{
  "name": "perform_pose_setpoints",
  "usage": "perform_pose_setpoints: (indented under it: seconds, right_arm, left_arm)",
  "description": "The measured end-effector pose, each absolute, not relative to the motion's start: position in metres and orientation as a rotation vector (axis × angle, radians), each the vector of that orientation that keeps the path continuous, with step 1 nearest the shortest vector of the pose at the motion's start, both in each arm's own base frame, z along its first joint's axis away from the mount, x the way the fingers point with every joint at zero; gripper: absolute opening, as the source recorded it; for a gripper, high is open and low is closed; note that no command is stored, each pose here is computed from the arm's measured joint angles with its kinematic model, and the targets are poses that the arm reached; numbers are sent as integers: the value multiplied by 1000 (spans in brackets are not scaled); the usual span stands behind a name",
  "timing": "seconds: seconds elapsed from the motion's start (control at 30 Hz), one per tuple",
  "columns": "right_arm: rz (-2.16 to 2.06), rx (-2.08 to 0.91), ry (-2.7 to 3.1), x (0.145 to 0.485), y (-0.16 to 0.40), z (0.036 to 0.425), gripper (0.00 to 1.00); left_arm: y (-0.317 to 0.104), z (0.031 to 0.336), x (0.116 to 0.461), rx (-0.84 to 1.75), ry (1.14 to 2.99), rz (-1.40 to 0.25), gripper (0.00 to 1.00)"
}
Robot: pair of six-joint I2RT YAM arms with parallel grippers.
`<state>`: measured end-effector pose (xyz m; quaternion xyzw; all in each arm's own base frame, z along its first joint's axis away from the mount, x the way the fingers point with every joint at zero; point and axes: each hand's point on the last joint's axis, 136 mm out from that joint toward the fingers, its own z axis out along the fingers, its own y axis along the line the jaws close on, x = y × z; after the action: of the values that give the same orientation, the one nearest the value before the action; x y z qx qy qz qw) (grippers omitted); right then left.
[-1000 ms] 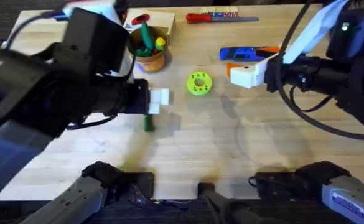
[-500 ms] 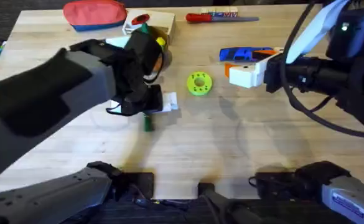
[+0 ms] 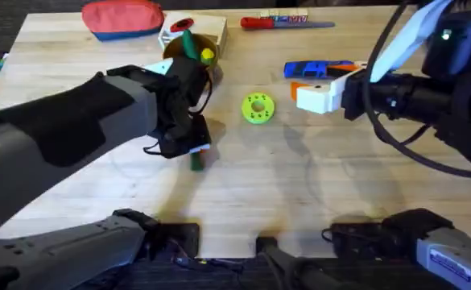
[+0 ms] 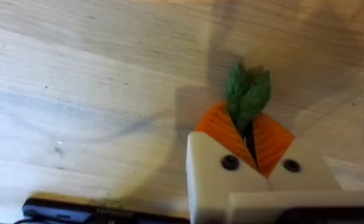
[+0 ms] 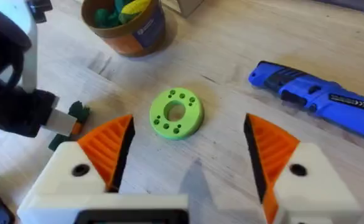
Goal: Pick up the gripper from the table and insert it into the empty holder that is missing its gripper. Then pick up a screw, insert it into the mounting hole, and use the screwdriver to tighten it. Finally, clean up the table by picking up the vegetable and placing it into the bucket.
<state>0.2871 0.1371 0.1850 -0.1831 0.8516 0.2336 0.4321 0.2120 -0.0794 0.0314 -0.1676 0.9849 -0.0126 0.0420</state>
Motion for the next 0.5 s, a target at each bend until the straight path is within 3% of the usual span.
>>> perform_pose_setpoints:
  seconds: [0.2, 0.3, 0.5]
  right_arm:
    - [582, -456, 2123, 287, 137, 185, 992]
    - [582, -456, 2123, 287, 137, 185, 992]
    - [582, -456, 2123, 287, 137, 185, 991]
  left_arm:
    - [-71, 51, 193, -512, 3106, 54, 20]
    - [-79, 86, 220, -462, 3028, 3, 19]
    - [-96, 164, 302, -358, 2682, -126, 19]
